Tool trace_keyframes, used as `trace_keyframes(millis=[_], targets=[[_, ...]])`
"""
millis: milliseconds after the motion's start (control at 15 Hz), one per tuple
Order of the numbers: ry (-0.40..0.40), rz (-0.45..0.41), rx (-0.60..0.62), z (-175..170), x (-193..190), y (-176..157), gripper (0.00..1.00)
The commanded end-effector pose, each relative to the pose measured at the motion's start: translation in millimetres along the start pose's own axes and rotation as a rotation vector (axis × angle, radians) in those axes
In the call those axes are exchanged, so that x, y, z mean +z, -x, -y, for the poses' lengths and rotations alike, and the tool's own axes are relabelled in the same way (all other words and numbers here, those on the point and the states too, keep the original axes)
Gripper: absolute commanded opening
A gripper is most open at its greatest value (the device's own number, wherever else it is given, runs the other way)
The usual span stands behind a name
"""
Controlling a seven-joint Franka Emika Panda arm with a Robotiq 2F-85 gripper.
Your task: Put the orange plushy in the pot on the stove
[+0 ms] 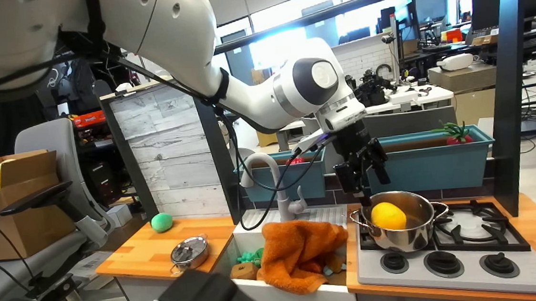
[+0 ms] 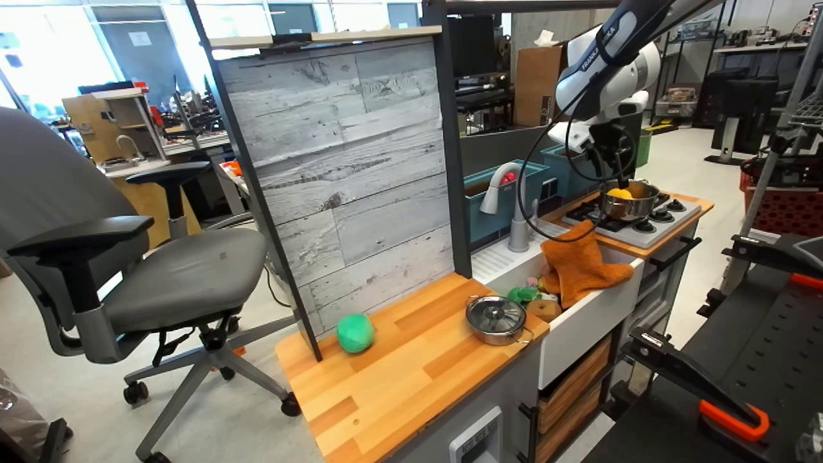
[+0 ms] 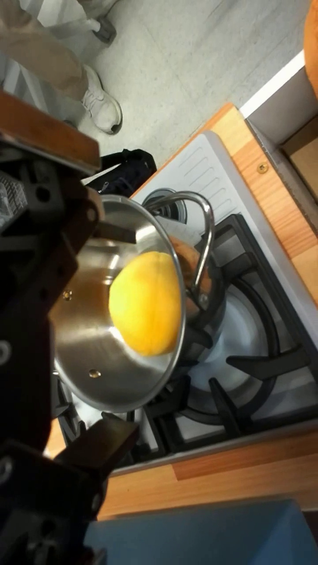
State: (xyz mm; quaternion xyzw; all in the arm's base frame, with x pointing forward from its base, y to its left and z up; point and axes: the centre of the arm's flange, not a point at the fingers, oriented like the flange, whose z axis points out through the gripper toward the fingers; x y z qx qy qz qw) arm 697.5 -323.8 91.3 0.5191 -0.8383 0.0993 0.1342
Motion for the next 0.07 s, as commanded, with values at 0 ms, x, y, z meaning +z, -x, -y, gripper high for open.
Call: trace_keyframes(millis=[0], targets=[[0.000,0.001,0.001,0.0,0.0,0.0,1.00]])
